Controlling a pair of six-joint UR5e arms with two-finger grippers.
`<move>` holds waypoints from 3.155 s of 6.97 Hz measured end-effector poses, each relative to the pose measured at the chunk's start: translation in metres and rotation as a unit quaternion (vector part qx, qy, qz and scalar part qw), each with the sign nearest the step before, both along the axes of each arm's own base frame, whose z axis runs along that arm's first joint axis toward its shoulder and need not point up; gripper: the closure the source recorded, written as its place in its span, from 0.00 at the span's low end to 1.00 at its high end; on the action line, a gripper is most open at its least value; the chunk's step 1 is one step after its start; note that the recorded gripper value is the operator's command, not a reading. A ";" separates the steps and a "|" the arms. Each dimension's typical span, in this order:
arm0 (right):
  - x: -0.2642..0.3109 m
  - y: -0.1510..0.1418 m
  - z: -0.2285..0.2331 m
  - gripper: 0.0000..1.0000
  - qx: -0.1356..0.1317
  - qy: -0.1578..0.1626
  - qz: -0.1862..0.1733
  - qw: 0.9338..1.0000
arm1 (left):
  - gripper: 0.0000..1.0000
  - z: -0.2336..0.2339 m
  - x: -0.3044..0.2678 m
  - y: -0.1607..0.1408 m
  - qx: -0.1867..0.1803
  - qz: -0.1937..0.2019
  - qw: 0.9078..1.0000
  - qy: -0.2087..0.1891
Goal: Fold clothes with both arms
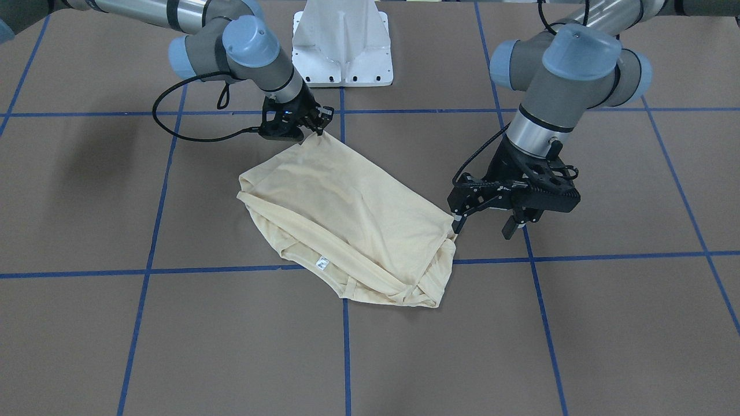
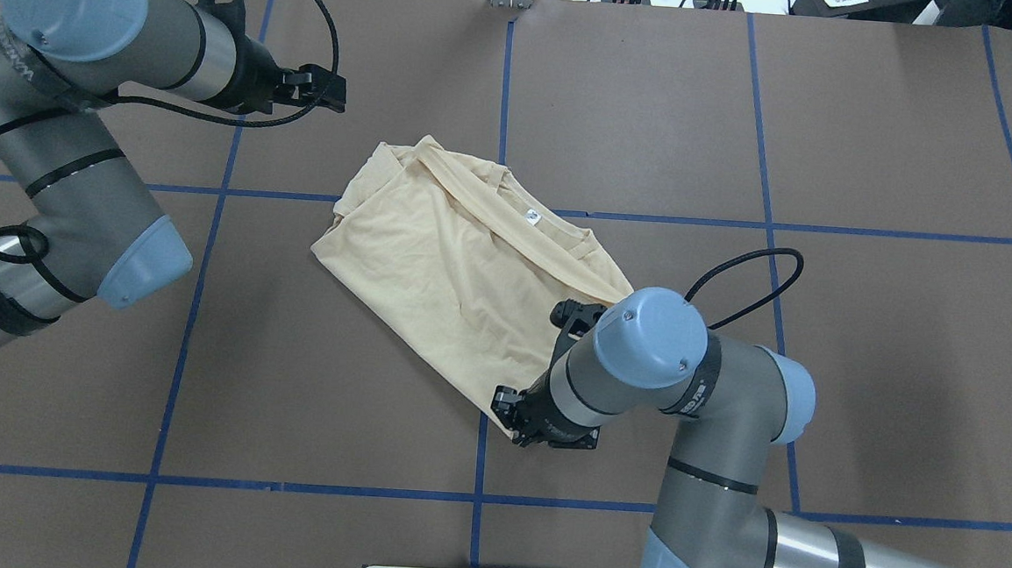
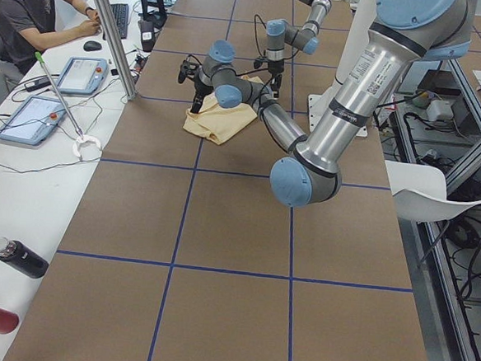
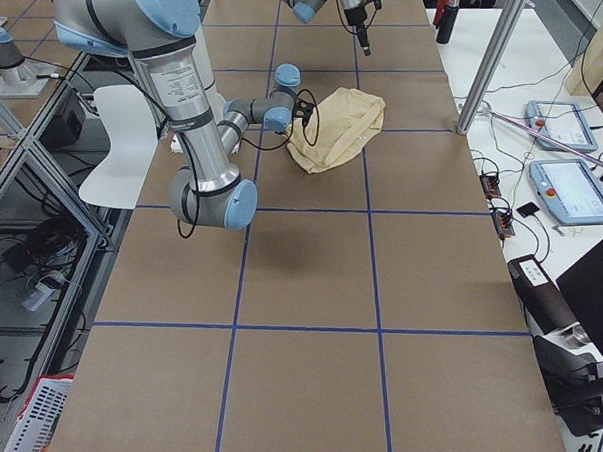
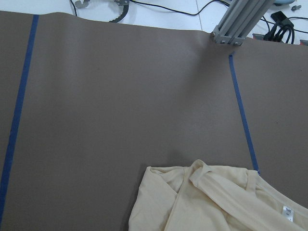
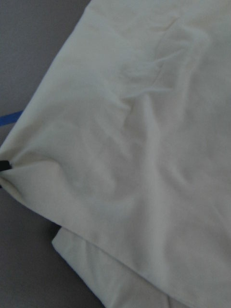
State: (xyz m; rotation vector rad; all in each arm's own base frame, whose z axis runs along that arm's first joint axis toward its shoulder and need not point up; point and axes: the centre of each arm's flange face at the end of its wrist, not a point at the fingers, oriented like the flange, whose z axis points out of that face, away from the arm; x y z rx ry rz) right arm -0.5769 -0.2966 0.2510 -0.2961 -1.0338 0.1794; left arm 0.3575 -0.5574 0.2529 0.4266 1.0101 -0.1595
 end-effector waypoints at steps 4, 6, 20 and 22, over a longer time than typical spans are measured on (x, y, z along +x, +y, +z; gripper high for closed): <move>-0.040 0.063 -0.056 0.00 -0.042 -0.029 -0.027 0.998 | 0.00 0.004 0.001 0.002 -0.001 0.002 1.000 -0.002; -0.032 0.052 -0.070 0.00 -0.037 -0.044 -0.016 0.998 | 0.00 0.005 0.006 0.005 -0.002 0.007 1.000 -0.003; 0.101 -0.157 -0.053 0.00 0.017 -0.035 0.148 0.988 | 0.02 0.095 0.126 0.075 -0.033 0.044 0.998 0.026; 0.103 -0.159 -0.053 0.00 0.024 -0.035 0.147 0.988 | 0.02 0.086 0.138 0.066 0.025 0.061 0.998 0.012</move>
